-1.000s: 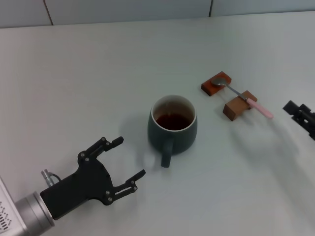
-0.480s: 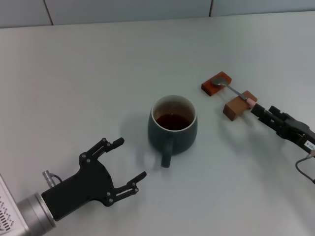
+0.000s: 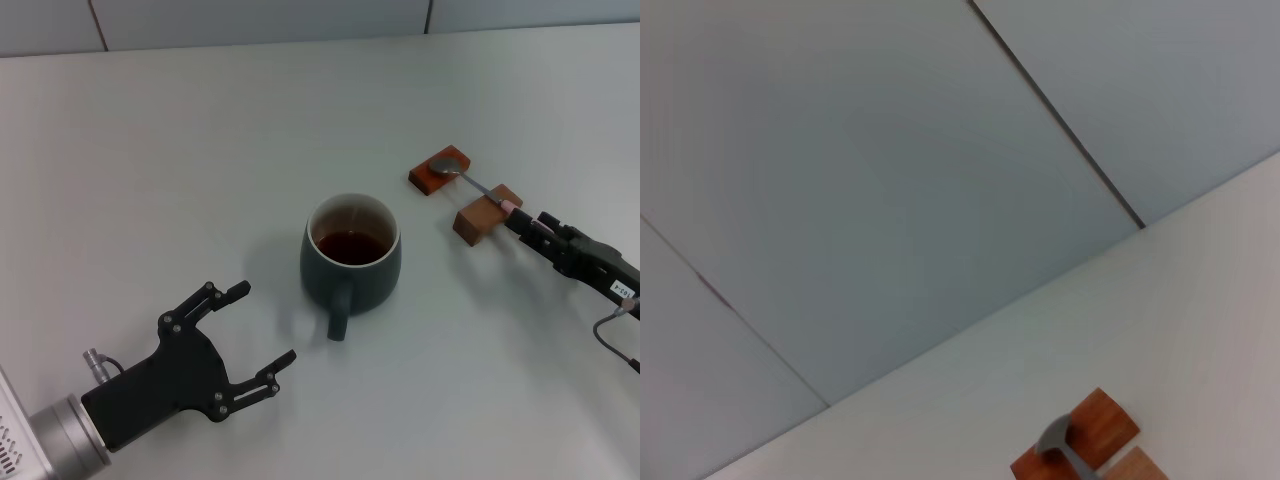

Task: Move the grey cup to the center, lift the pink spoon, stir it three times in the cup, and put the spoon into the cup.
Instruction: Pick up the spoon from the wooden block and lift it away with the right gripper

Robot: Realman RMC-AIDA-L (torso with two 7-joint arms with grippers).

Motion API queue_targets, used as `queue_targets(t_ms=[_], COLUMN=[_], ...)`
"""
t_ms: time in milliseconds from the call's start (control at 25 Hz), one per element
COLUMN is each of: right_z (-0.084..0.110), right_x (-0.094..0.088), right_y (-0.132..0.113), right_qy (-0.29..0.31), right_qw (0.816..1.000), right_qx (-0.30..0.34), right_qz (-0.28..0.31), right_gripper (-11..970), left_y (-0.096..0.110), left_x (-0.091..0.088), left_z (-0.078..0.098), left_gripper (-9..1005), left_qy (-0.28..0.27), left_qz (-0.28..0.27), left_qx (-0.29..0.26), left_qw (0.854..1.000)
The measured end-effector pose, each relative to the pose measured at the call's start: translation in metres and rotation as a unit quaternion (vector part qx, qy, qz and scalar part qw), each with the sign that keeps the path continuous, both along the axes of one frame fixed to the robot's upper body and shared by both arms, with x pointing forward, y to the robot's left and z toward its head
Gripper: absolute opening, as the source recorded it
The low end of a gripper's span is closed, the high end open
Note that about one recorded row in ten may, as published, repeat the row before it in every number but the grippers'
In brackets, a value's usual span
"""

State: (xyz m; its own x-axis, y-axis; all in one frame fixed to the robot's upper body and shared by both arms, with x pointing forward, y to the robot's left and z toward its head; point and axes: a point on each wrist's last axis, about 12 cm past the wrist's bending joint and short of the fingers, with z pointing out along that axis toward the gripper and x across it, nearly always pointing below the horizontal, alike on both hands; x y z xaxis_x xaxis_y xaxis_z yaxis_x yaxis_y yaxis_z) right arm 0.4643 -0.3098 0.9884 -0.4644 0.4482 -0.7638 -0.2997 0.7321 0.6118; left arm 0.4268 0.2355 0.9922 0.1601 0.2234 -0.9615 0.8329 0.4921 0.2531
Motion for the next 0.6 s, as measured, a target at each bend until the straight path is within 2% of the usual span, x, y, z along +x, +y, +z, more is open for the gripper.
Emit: queue_targets(t_ms=[160, 360, 600], right_z=[-0.0016, -0.0017, -0.0022], right_x=[0.001, 0.0018, 0.0023], right_y=[-0.0005, -0.0005, -0.0009], right_qy=[0.008, 0.009, 0.011], right_qw=[1.0, 1.0, 1.0], right_qx=[-0.002, -0.004, -0.005], right_qz=[-0.003, -0.004, -0.005], right_gripper=[777, 553, 381], left_y=[0.0001, 0.0002, 0.0007], left_x=[0.0002, 0.0001, -0.0005], left_z=[0.0001, 0.0005, 0.0005], left_gripper=[854, 855, 855], left_qy=[0.0, -0.001, -0.001], left_qz=[0.0, -0.001, 0.0], left_qx=[0.0, -0.001, -0.002], left_qw=[1.0, 1.0, 1.0])
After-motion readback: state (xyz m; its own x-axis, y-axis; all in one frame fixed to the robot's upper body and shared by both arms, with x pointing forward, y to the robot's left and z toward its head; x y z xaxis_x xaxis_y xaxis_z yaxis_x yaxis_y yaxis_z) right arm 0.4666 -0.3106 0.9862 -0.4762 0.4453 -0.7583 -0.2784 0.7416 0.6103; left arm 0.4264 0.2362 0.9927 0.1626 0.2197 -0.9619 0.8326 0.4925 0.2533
